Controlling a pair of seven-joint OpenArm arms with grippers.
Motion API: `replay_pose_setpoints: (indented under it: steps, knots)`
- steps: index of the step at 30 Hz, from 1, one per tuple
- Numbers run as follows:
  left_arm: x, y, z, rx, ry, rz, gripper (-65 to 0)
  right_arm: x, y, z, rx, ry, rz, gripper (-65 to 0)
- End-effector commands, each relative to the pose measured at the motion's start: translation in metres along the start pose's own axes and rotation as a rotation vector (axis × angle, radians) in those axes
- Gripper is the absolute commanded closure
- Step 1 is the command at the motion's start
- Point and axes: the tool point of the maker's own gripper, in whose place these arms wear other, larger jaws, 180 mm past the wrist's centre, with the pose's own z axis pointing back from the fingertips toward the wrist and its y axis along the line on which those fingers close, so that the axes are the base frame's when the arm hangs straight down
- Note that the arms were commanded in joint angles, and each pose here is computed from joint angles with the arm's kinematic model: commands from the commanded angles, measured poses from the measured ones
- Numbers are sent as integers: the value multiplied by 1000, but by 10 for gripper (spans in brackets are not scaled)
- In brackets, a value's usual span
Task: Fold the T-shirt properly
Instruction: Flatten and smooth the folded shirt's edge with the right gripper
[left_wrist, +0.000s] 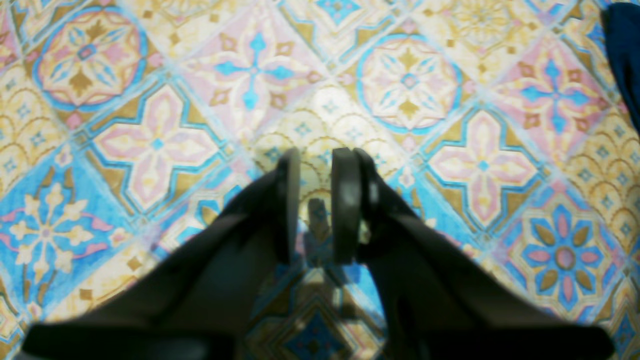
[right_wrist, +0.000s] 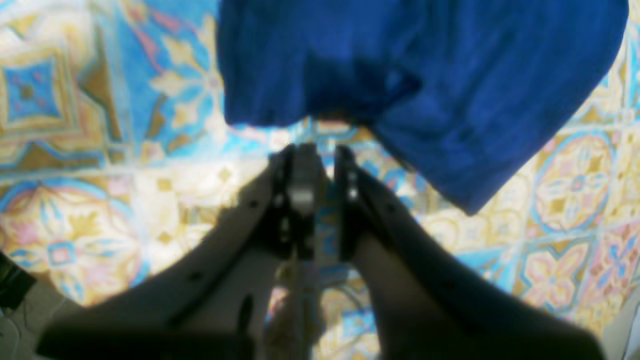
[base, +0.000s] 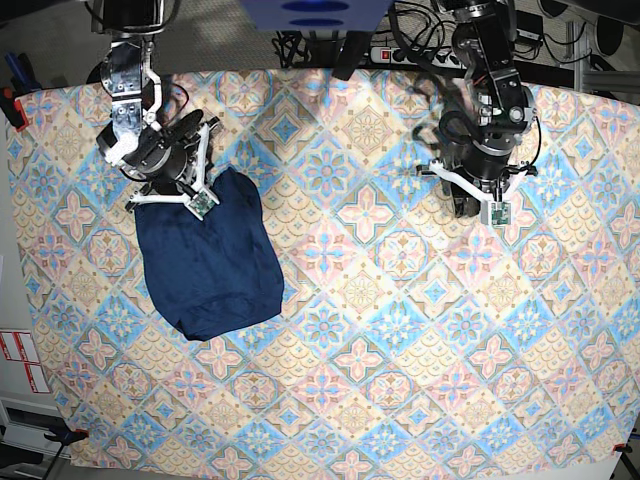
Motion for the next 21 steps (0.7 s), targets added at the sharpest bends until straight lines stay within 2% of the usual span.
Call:
replay_pose_setpoints:
  steps: [1, 9, 16, 21]
  knots:
    - [12, 0, 2, -2, -44, 0, -107, 29, -6, 1, -12, -88, 3, -63]
    - [8, 0, 3, -2, -35, 1, -107, 24, 10, -41, 94, -32, -62, -63]
    - [6, 1, 4, 1, -32, 2, -107, 27, 9, -61, 132, -38, -97, -63]
    - [7, 1, 4, 0, -32, 1, -107, 47, 7, -68, 143, -65, -111, -63]
